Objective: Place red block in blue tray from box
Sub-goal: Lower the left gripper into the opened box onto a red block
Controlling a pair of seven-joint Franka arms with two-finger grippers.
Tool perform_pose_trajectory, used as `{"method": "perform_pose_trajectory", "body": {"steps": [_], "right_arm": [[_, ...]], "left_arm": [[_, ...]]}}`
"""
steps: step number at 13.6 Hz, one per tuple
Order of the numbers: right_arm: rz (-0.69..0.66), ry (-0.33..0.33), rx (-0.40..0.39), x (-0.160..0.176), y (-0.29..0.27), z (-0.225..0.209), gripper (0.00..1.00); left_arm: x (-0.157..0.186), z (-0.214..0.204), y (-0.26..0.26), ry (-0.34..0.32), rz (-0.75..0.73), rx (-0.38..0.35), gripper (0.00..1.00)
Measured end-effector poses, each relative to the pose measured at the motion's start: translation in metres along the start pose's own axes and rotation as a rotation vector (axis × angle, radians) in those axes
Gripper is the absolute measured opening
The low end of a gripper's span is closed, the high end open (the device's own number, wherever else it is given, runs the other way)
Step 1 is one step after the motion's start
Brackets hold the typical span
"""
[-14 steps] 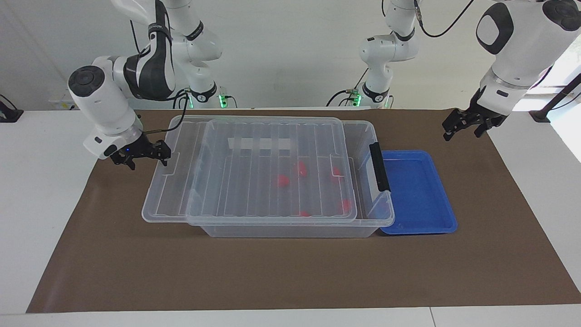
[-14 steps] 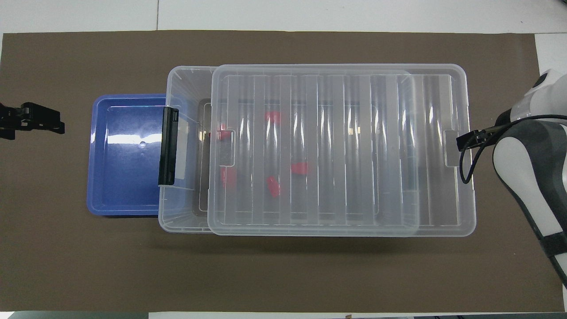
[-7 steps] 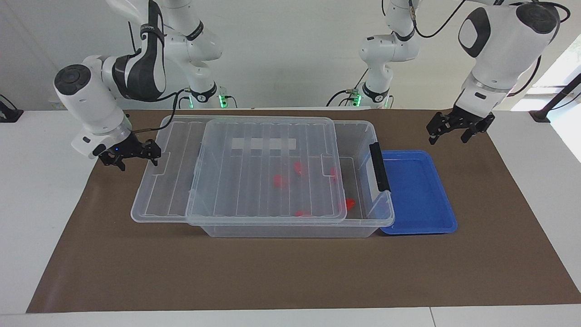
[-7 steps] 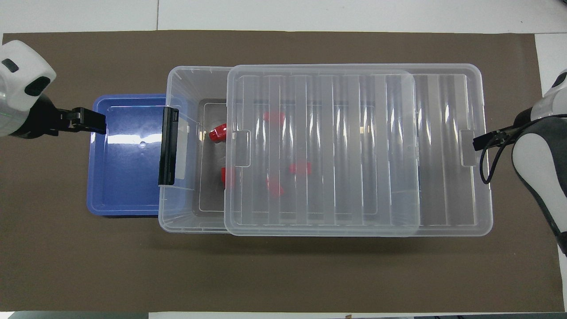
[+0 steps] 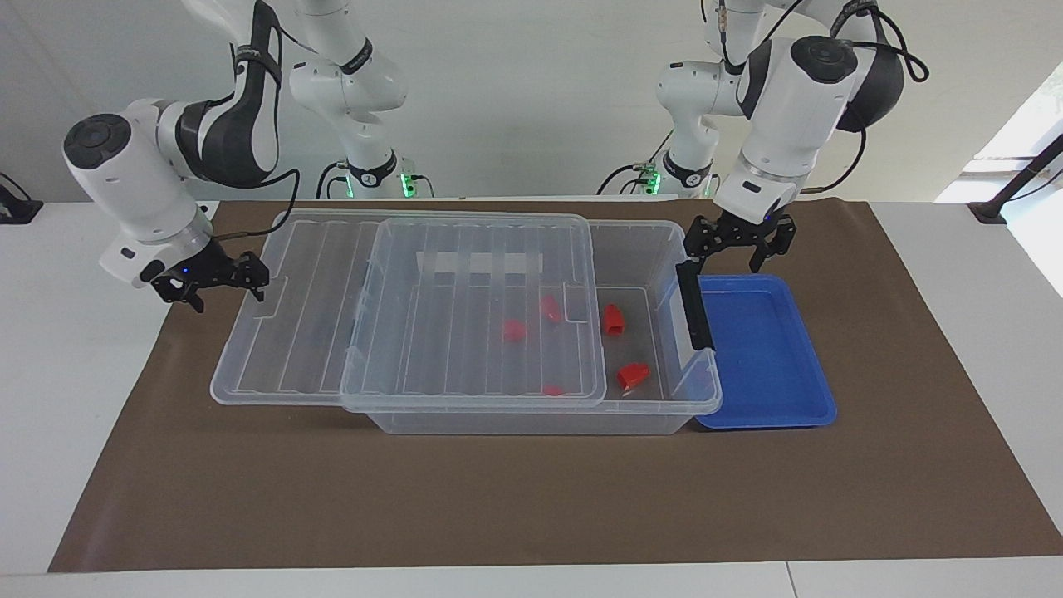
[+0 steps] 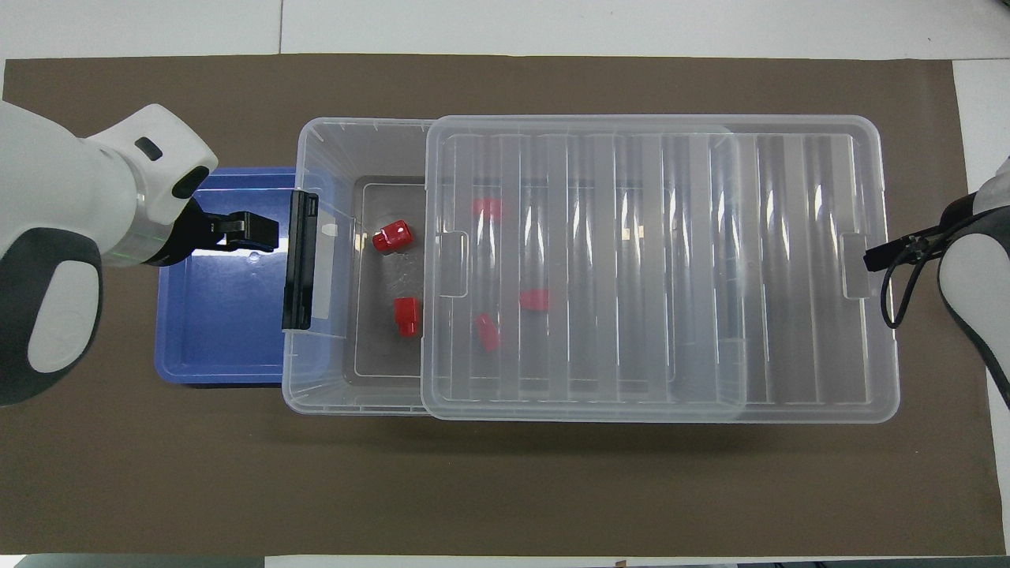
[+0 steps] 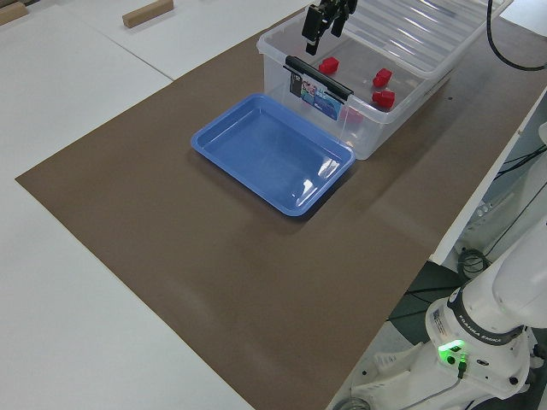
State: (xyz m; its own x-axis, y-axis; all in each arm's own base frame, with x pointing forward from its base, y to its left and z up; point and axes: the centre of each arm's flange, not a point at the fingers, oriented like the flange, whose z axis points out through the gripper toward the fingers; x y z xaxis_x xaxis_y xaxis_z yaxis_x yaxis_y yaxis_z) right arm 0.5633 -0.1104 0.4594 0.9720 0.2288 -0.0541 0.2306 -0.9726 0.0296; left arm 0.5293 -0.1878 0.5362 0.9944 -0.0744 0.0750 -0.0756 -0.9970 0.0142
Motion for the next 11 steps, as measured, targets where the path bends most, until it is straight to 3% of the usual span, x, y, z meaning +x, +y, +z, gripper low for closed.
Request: {"method": "perform_pose_trajectory", "body": {"steps": [11], "right_arm": [[-0.027,0.000,-0.002,-0.012,0.025,0.001,1.00]], "left_arm": [[-0.036,0.068,0.087,-0.034,-0.059,-0.001,1.00]]}}
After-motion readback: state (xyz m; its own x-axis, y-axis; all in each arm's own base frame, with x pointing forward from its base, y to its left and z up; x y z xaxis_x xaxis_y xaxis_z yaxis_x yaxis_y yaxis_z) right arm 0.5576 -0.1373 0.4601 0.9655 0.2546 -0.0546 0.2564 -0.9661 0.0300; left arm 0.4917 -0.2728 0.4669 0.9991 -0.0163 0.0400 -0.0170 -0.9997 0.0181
